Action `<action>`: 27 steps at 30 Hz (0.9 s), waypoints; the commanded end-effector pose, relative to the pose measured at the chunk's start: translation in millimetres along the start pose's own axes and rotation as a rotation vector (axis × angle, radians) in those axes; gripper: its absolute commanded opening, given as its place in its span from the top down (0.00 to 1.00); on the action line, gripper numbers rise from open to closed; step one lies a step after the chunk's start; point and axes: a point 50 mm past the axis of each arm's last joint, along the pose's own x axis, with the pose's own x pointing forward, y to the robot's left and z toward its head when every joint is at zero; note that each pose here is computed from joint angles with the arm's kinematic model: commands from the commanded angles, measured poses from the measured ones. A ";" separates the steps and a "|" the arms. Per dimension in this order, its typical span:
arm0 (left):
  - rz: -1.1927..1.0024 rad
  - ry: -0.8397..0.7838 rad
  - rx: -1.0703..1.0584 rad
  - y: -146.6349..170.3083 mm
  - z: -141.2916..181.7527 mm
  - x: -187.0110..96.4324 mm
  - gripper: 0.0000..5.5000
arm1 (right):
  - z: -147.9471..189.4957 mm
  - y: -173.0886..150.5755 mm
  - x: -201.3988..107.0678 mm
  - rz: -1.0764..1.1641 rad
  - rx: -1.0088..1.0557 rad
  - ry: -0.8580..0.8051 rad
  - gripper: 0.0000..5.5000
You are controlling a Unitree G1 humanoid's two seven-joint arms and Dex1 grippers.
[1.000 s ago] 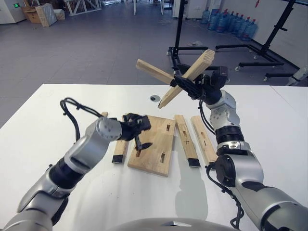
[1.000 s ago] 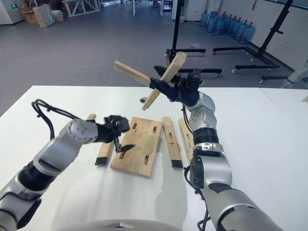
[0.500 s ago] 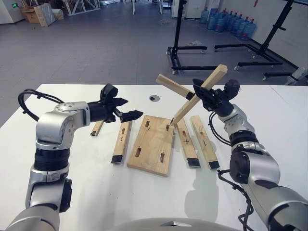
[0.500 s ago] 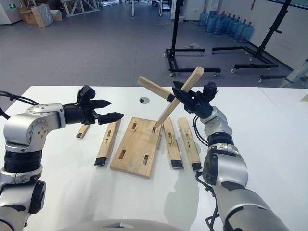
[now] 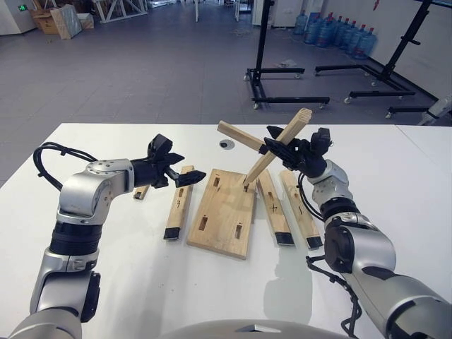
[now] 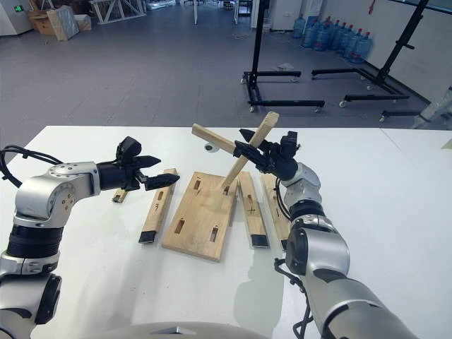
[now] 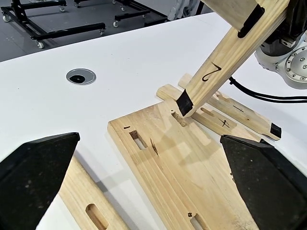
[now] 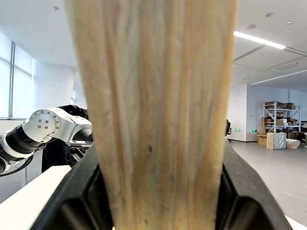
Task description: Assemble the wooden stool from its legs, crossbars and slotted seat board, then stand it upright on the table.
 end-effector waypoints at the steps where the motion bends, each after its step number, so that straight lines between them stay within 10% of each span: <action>1: 0.002 0.010 0.009 -0.8 -2.6 -0.8 0.02 | -1.2 0.6 0.0 0.018 -0.014 0.049 0.62; 27: -0.017 0.019 0.021 -5.5 -9.0 4.8 0.02 | 3.3 0.4 4.7 0.050 -0.051 0.072 0.62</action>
